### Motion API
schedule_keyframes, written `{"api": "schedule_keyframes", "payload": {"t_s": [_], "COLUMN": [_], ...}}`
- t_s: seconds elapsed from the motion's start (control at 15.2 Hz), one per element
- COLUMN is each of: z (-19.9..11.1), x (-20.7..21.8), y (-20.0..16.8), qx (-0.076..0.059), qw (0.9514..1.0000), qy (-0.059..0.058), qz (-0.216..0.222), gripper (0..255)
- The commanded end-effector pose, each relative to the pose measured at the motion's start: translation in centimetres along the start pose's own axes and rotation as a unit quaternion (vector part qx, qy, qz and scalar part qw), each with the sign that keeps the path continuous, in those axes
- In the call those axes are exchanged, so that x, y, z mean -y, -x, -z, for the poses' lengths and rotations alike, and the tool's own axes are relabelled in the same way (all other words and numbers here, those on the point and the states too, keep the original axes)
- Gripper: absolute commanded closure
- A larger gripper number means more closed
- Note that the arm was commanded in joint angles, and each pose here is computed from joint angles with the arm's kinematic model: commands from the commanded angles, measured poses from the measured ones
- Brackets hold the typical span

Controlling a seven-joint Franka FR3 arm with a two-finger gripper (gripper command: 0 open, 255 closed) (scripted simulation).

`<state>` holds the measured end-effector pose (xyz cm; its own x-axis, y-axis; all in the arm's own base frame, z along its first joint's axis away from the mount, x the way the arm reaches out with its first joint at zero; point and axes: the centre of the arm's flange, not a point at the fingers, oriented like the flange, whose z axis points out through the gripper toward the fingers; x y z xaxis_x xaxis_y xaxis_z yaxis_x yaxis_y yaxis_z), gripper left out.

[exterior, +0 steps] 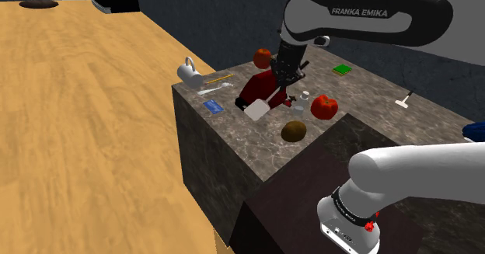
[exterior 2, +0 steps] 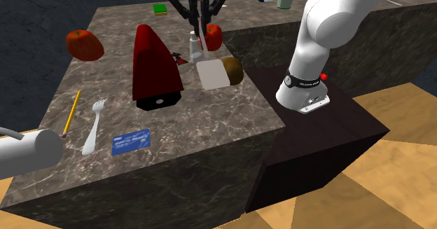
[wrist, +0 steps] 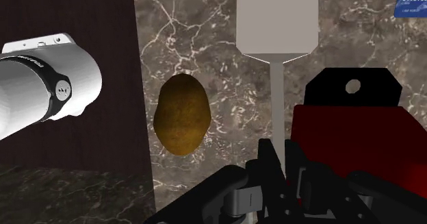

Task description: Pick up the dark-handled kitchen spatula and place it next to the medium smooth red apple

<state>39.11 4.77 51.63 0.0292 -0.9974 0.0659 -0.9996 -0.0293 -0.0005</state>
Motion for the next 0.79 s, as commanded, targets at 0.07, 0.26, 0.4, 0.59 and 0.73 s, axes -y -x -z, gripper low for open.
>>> {"api": "schedule_keyframes", "payload": {"t_s": [0.07,0.26,0.4,0.59,0.73], "z": [-0.5,-0.7,-0.9,-1.1,-1.3], "x": [1.7,3.5,4.7,6.5,7.7], "y": [-3.4,-7.0,-9.3,-12.8,-15.1], "qx": [0.000,0.000,0.000,0.000,0.000], "qw": [1.0000,1.0000,1.0000,1.0000,1.0000], "qy": [0.000,0.000,0.000,0.000,0.000], "qz": [0.000,0.000,0.000,0.000,0.000], "gripper": [255,255,255,255,255]}}
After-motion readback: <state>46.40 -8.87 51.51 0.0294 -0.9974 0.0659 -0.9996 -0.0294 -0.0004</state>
